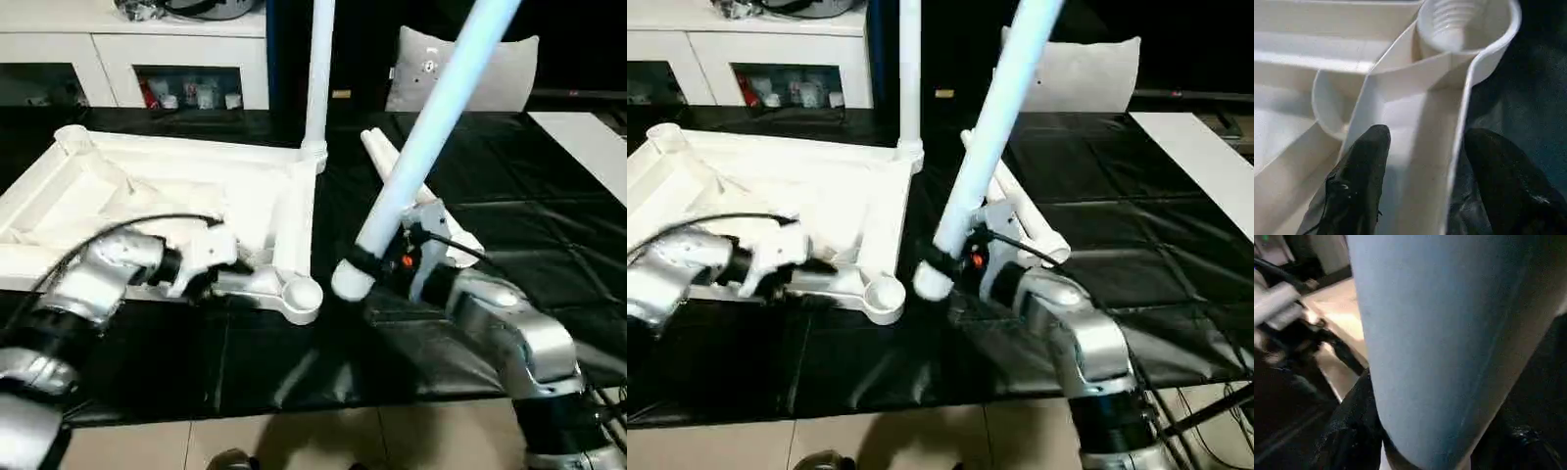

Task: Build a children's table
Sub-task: Insert table leg to table base

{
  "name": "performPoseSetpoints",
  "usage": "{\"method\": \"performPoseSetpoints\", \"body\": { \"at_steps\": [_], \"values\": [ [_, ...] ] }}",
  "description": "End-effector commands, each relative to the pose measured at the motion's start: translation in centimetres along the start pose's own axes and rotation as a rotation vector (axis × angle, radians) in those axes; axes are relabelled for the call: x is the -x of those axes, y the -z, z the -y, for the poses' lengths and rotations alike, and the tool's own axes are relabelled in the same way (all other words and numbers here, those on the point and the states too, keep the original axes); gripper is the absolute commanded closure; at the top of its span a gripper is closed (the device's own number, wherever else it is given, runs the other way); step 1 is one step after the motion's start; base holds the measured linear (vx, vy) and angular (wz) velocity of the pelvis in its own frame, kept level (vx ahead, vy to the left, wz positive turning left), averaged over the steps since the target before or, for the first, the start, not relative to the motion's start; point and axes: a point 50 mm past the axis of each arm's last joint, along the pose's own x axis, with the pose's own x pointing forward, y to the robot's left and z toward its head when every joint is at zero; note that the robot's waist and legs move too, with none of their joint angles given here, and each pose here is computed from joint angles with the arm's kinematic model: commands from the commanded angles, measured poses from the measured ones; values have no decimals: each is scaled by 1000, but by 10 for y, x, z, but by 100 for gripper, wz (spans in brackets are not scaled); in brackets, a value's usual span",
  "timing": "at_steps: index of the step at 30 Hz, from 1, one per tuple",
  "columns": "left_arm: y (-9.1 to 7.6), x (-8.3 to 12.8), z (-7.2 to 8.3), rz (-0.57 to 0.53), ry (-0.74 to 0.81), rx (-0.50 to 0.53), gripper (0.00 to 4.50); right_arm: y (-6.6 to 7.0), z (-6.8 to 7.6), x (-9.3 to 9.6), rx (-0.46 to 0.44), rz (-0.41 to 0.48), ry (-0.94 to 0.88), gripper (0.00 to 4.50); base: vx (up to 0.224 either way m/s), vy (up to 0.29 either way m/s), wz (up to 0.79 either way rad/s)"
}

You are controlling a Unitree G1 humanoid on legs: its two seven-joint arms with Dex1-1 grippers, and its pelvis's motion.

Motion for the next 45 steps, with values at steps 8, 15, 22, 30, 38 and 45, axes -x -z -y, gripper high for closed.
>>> {"method": "performPoseSetpoints", "body": {
  "at_steps": [8,15,22,30,38,45],
  "values": [
    [-2,-2,-8,-16,-5,-55,248,-7,-3,11,-4,58,-28,261,0,0,0],
    [1,-1,-9,-14,5,-53,314,-8,-6,10,-27,64,-54,261,0,0,0],
    [1,2,-11,2,24,-41,370,-6,-3,9,8,43,-31,261,0,0,0],
    [1,2,-11,11,54,-29,425,-5,4,5,119,15,80,261,0,0,0],
    [-3,-22,-2,61,51,74,449,-14,1,3,88,13,-22,261,0,0,0],
    [-19,-50,10,127,-11,139,450,-14,1,-3,107,-33,-48,261,0,0,0]
  ]
}}
